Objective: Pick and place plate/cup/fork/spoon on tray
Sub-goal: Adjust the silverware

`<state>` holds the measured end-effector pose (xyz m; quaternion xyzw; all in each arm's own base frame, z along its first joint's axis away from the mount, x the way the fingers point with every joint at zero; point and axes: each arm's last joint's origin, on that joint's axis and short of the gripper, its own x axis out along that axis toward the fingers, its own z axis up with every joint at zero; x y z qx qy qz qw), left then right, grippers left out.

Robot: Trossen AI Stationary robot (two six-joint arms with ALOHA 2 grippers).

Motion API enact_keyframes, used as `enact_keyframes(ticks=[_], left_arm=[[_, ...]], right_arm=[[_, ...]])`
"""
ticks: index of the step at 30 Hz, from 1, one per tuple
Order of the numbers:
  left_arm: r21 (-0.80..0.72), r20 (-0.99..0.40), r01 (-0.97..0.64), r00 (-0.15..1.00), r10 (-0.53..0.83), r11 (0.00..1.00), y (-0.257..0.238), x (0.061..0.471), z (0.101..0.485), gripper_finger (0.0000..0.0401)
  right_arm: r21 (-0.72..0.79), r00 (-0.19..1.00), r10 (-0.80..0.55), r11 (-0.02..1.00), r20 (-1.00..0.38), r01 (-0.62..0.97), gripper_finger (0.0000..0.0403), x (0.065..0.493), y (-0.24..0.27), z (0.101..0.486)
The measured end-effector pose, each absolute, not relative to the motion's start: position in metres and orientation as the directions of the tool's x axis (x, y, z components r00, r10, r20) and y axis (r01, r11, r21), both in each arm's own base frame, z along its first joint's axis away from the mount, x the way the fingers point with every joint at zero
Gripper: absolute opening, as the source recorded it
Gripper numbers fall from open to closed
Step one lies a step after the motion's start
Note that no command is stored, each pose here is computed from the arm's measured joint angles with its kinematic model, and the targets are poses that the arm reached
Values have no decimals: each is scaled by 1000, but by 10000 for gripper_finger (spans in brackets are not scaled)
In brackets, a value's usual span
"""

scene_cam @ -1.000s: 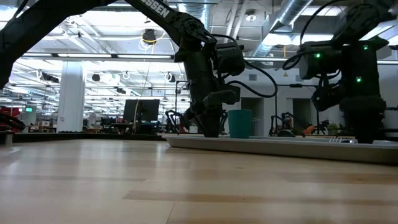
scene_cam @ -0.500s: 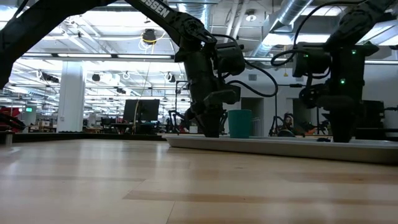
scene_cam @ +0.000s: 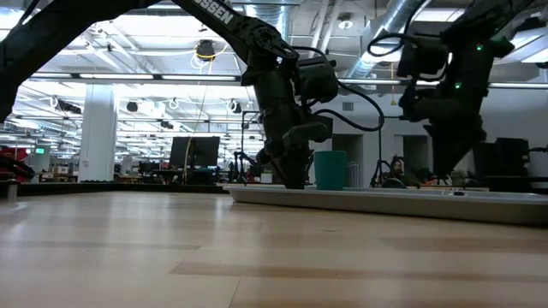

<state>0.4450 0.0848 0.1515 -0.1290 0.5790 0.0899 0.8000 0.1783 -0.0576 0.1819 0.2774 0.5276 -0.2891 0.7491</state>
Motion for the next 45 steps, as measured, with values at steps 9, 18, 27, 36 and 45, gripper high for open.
enact_keyframes(ticks=[9,18,27,36,45], left_arm=[[-104,-950,-299,311,-6,949,85,445,151,0],[-104,-949,-299,315,-5,949,85,445,152,0],[-107,-943,-297,332,-2,949,85,447,152,0],[-107,-943,-298,332,-2,948,85,447,152,0],[-108,-942,-299,337,-1,948,85,447,152,0]], right_arm=[[54,186,-133,657,-973,752,127,182,-69,164],[-39,81,-172,601,-982,798,127,163,-65,173],[111,275,-174,621,-946,776,127,183,-68,175],[60,183,-117,665,-976,745,127,193,-61,155],[46,157,-96,699,-983,714,127,192,-51,155]])
